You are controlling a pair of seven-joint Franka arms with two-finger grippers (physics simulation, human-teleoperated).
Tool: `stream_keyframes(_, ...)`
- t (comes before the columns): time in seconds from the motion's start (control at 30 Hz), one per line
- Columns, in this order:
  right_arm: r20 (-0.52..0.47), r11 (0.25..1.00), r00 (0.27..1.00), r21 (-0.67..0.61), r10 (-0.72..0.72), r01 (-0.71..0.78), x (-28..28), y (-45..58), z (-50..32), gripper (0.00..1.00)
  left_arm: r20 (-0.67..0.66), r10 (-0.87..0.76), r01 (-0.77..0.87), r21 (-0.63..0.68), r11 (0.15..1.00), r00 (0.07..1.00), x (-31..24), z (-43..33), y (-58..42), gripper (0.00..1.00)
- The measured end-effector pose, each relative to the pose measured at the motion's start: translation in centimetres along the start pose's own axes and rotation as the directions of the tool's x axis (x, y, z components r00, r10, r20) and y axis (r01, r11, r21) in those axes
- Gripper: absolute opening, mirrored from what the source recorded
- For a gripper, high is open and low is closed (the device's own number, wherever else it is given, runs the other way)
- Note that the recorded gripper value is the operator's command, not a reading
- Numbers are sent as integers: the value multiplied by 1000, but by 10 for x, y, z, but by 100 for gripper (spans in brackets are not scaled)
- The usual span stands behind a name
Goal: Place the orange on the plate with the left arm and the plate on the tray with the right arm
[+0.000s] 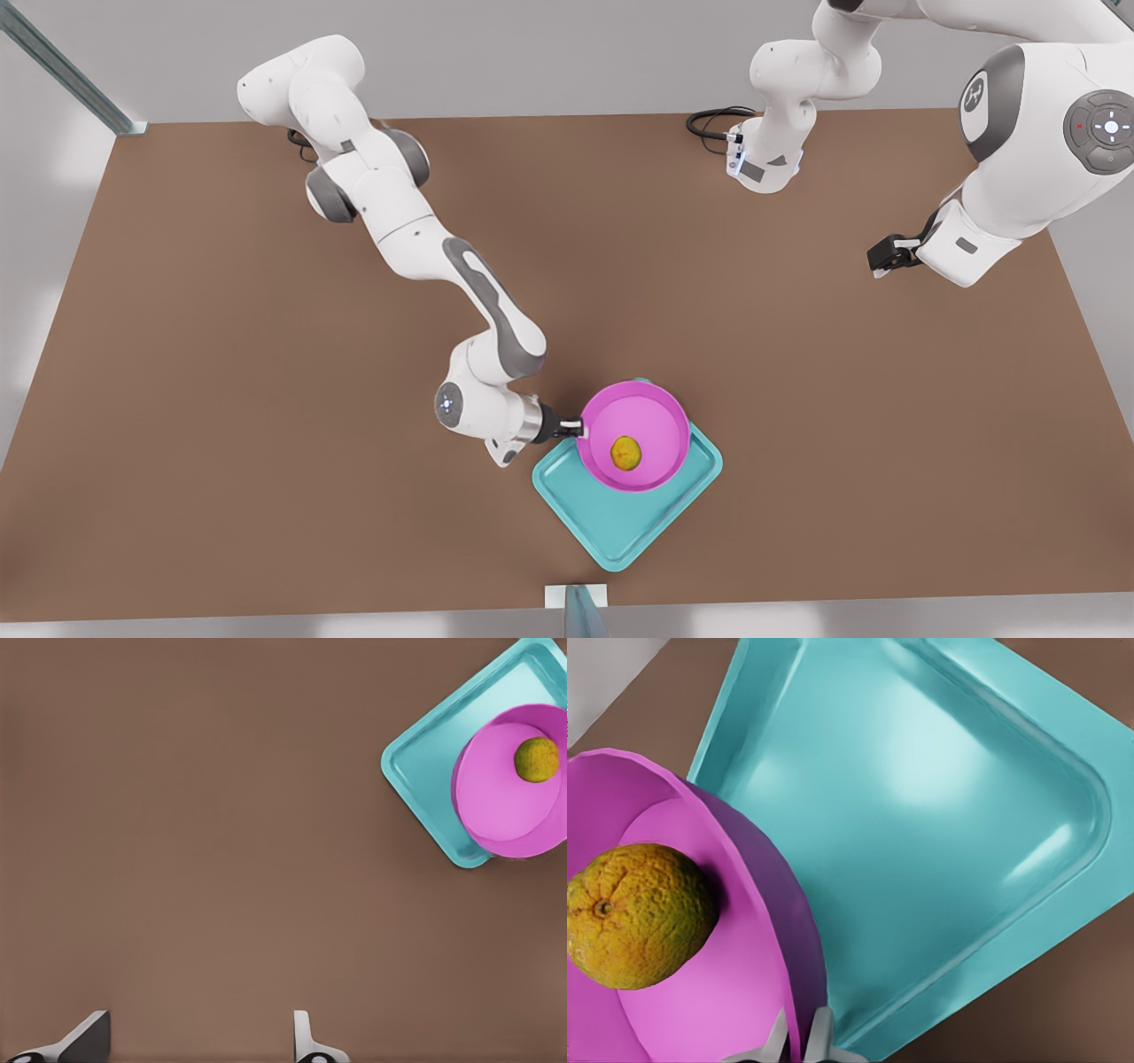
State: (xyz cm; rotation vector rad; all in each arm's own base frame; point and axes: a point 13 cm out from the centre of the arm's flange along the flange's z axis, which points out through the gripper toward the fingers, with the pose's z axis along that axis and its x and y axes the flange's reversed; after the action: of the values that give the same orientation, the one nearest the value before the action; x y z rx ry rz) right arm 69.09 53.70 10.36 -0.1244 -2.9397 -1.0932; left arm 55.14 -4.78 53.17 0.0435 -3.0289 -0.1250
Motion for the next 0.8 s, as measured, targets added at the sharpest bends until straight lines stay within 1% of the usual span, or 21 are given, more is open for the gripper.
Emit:
stream_keyframes(0.17,89,998,994,-19,64,-62,-23,-12,5,21,1,0,0,0,1000,1000,0,0,0,100)
stream_keyframes(0.2,102,997,992,-23,72,-70,-26,-11,4,100,1,1,-1,-1,1000,1000,0,0,0,100)
stream_keyframes(0.4,161,993,981,-57,107,-99,-34,15,-18,100,-1,2,-2,-1,1000,1000,-1,1,-1,100)
stream_keyframes(0.47,166,988,974,-27,152,-149,-37,3,-55,100,-1,3,-3,-1,1000,1000,-2,2,-1,100)
stream_keyframes(0.53,150,977,970,65,193,-204,-61,-64,-139,100,-2,3,-3,-1,1000,1000,-2,2,-1,100)
stream_keyframes(0.57,130,968,974,143,186,-204,-77,-113,-193,100,-2,3,-3,0,1000,1000,-2,2,-1,100)
stream_keyframes(0.6,98,956,980,222,171,-189,-83,-154,-243,100,-2,3,-3,0,1000,1000,-2,2,-1,100)
stream_keyframes(0.63,73,940,989,311,126,-143,-80,-176,-298,100,-2,4,-4,0,1000,1000,-2,2,-1,100)
stream_keyframes(0.7,46,881,999,472,-6,-16,-58,-160,-423,100,-3,4,-4,1,1000,1000,-2,2,-1,100)
stream_keyframes(0.77,26,811,995,582,-100,66,-20,-128,-527,100,-3,4,-4,1,1000,1000,-2,2,-2,100)
stream_keyframes(0.8,9,779,992,620,-123,91,-1,-119,-561,100,-3,4,-4,1,1000,1000,-2,2,-2,100)
